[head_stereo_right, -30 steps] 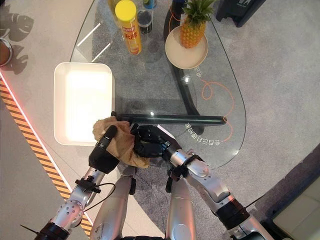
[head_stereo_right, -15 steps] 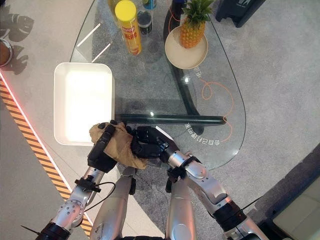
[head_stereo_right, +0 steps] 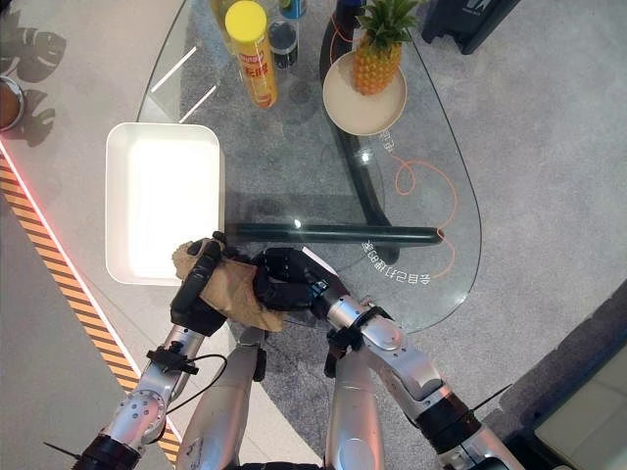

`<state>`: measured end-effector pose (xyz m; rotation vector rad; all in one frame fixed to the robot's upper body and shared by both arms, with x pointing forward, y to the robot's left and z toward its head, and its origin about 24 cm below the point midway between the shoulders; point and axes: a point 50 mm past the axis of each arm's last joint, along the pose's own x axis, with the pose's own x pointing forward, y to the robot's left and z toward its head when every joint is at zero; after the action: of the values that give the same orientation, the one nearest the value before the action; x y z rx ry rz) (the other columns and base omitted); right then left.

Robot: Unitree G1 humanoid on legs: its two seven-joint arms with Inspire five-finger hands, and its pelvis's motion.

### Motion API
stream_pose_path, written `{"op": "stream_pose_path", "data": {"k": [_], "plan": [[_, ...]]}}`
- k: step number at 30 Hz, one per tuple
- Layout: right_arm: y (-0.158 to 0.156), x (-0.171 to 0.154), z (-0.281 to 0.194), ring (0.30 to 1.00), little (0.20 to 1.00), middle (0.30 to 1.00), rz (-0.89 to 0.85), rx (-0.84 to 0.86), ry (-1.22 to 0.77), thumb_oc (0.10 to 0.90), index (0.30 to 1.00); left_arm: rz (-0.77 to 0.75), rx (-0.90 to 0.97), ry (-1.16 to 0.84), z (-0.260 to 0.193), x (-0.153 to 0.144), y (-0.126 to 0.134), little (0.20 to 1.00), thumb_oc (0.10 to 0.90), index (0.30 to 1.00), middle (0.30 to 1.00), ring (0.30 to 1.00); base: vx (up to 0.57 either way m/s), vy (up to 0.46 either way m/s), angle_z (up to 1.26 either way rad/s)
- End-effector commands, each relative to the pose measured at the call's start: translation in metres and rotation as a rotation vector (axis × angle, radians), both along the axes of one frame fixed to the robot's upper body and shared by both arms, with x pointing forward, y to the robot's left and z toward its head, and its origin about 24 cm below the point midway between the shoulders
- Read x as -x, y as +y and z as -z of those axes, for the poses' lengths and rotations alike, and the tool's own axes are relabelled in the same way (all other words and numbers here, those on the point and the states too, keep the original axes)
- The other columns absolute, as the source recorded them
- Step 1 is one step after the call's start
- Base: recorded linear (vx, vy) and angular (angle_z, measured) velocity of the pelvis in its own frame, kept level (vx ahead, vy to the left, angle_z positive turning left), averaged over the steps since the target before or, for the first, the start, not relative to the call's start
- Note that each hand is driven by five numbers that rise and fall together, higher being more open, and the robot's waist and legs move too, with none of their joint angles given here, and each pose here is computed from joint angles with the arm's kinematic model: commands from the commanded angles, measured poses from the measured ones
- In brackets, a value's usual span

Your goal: Wipe the table with a cloth and put it in the basket.

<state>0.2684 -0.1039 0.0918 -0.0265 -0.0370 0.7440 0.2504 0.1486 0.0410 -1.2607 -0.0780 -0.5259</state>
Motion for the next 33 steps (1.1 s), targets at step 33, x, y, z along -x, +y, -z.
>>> {"op": "stream_pose_path", "data": {"k": [33], "plan": [[-0.039, 0.011, -0.059, 0.9, 0.9, 0.9, 0.262, -0.206, -0.343, 0.8, 0.9, 0.069, 0.099, -0.221, -0.033, 0.014, -0.014, 0.2, 0.1, 0.3, 0.3, 0.3, 0.0, 0.0, 0.0]]}}
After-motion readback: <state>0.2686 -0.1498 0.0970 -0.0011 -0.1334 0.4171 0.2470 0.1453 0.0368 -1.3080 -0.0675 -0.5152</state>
